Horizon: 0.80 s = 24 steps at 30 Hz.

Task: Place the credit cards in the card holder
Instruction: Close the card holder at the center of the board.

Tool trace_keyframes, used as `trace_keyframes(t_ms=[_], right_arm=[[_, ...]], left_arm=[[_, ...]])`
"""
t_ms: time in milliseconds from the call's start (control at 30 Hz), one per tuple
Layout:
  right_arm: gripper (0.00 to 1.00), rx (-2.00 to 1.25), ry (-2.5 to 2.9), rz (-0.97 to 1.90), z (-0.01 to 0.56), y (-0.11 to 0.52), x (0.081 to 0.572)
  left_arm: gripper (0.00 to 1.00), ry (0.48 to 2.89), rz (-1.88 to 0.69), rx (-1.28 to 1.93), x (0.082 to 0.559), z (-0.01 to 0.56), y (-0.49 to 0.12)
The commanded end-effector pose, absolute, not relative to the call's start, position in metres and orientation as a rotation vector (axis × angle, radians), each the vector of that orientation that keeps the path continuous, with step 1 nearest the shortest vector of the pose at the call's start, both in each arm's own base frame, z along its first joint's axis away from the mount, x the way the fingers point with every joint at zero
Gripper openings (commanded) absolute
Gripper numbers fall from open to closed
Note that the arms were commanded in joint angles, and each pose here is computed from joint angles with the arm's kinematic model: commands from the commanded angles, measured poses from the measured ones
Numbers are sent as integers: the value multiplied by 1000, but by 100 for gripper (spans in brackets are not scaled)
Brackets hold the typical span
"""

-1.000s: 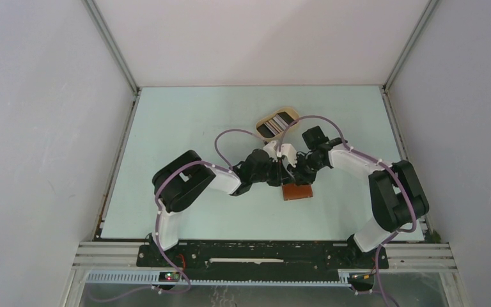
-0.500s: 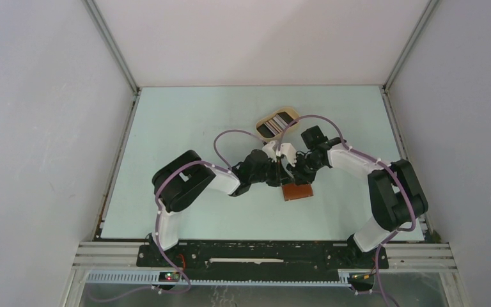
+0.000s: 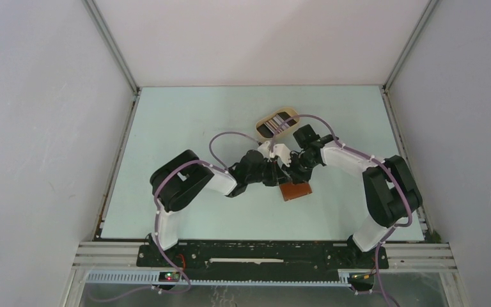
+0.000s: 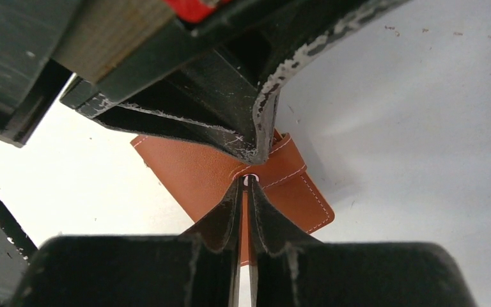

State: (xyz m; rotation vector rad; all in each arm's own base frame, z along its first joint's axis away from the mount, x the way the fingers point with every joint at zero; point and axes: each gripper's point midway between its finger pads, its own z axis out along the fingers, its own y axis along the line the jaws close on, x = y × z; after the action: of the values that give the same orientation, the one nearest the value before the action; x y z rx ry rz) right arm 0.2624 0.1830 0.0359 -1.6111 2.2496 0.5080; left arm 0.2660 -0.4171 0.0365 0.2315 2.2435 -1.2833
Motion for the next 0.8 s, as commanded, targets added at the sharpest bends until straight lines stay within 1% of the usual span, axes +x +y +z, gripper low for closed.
trace_keyframes(t_ms=[0, 367, 533, 667, 767], right_arm=[[10, -1736, 2251, 466, 21, 187, 256], [10, -1777, 2264, 433, 18, 189, 253], [14, -1757, 2239, 452, 26, 194, 255], [15, -1742, 2213, 450, 34, 197, 257], [18, -1732, 2200, 448, 40, 198, 259]], left_arm=[[0, 2184, -1334, 265, 259, 60, -414], [0, 2155, -1327, 211, 260, 71, -390], [0, 2120, -1308, 218, 258, 76, -376], [0, 2059, -1282, 279, 255, 87, -368], [0, 2010, -1253, 318, 255, 96, -362]])
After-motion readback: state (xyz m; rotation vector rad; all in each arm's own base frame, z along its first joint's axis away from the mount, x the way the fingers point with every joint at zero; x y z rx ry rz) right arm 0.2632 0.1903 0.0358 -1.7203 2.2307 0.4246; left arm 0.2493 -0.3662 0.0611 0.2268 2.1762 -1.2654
